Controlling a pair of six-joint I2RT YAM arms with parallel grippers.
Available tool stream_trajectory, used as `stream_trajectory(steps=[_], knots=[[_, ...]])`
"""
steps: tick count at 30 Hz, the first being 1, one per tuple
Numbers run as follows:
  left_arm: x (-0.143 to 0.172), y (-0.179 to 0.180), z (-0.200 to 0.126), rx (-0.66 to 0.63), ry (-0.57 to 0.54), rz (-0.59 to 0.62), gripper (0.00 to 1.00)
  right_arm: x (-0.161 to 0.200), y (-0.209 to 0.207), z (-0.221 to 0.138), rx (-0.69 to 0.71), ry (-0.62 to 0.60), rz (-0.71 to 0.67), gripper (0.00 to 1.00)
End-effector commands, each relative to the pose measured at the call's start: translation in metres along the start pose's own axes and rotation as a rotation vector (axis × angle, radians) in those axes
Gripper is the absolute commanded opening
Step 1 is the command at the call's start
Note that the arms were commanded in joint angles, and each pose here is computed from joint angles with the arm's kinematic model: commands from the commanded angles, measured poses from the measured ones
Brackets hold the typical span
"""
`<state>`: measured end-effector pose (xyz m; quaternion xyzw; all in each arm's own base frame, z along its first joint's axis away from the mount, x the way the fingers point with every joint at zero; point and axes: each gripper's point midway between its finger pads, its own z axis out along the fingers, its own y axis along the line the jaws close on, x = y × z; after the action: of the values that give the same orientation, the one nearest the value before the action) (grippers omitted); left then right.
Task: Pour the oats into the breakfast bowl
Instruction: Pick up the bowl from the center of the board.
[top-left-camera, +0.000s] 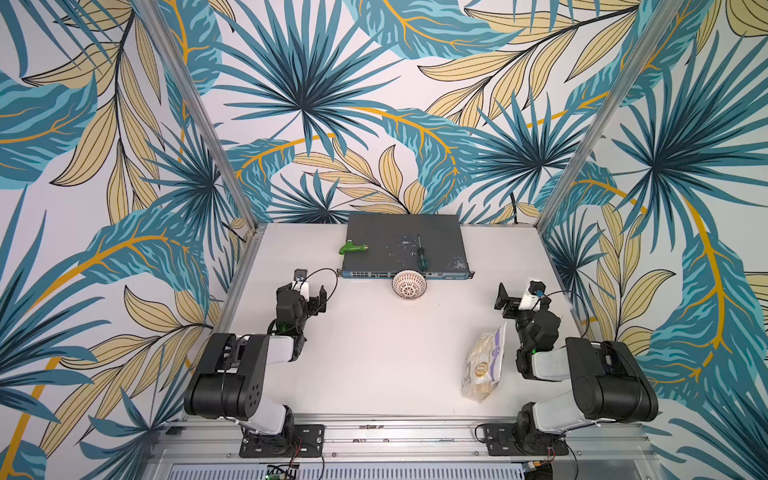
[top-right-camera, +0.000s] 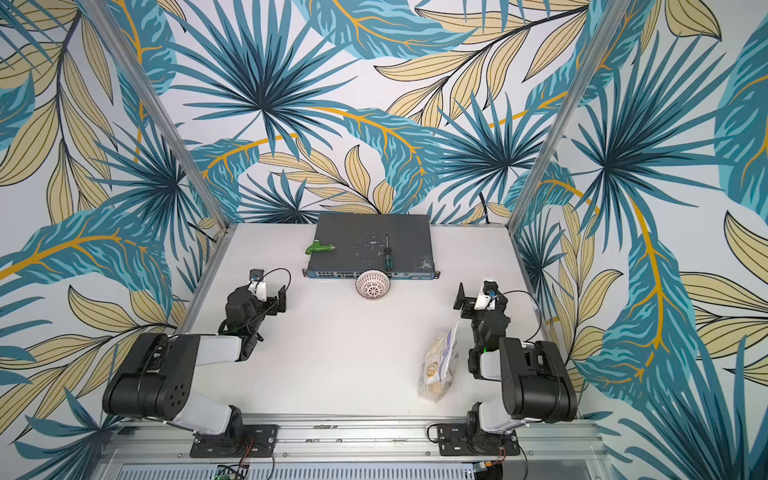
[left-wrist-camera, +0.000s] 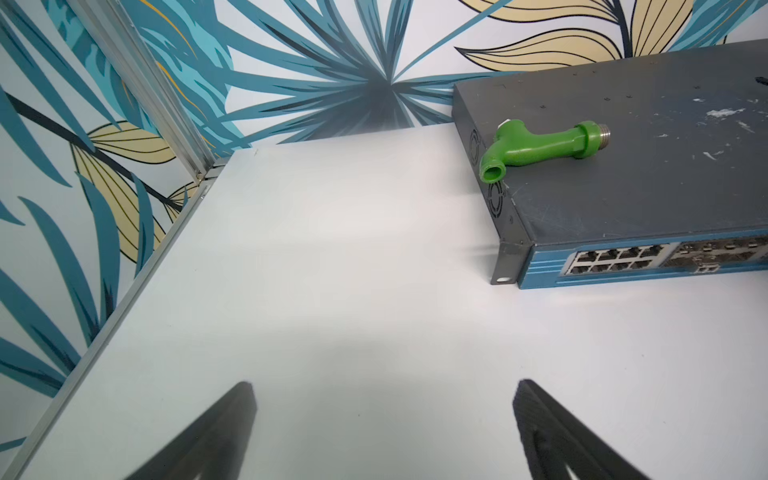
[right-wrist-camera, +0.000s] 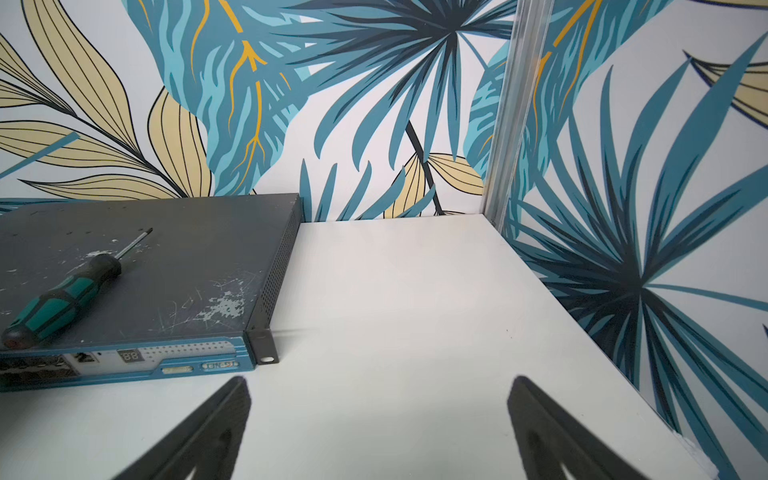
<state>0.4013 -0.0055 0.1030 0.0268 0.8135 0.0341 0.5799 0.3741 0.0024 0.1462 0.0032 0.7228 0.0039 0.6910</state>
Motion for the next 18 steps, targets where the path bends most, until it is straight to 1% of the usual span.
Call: stream_trajectory(steps=[1, 16, 18], knots=[[-0.011, -0.002, 0.000, 0.012, -0.026, -0.006, 1.00, -0.001, 0.001, 0.001, -0.006, 0.000, -0.009, 1.00], [-0.011, -0.001, 0.000, 0.008, -0.030, -0.005, 1.00, -0.002, 0.000, 0.000, -0.003, -0.007, -0.009, 1.00], [-0.026, 0.005, -0.005, -0.028, -0.046, -0.017, 1.00, -0.010, 0.001, -0.006, 0.004, -0.026, -0.017, 1.00]])
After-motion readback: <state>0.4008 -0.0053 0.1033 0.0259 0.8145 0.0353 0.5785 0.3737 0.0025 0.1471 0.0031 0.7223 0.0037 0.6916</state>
